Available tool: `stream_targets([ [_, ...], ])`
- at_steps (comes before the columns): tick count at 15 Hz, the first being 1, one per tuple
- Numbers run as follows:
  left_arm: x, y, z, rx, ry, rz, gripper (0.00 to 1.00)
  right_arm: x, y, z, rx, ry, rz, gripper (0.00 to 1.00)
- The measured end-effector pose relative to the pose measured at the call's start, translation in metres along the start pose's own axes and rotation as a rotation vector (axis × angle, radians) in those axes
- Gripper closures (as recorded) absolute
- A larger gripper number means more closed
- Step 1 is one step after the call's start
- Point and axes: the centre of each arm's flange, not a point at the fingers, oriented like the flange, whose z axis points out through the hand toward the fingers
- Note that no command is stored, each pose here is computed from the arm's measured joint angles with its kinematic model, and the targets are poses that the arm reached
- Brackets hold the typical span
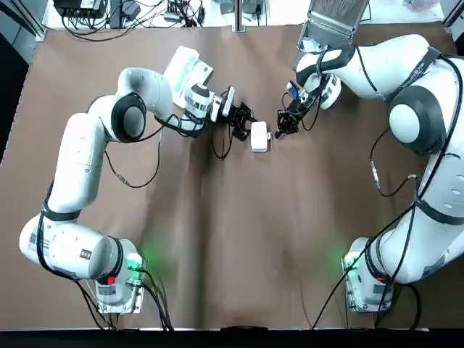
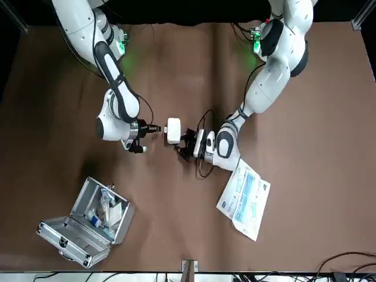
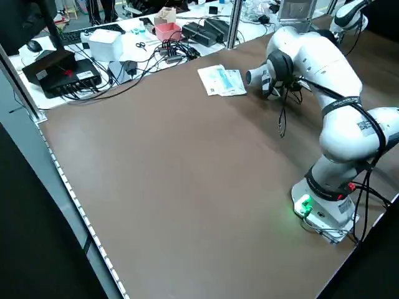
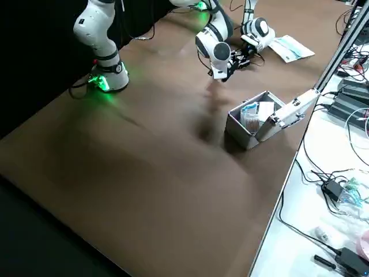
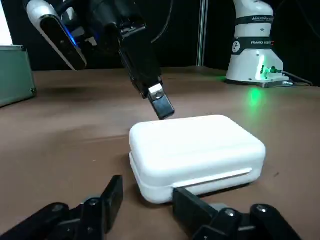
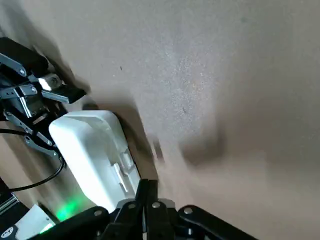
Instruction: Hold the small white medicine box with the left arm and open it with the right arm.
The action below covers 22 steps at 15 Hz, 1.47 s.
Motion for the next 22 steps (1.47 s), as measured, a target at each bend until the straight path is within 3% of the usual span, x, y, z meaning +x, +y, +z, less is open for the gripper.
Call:
stream_targets([
  [5, 0.000, 0.000, 0.000, 0.001, 0.000, -0.002, 0.49, 0.000, 0.001, 0.005, 0.051, 0.006, -0.021, 0.99],
  [22, 0.000, 0.000, 0.000, 0.003, 0.001, -0.005, 0.49, 0.003, -0.002, 0.027, 0.077, -0.009, -0.014, 0.99],
])
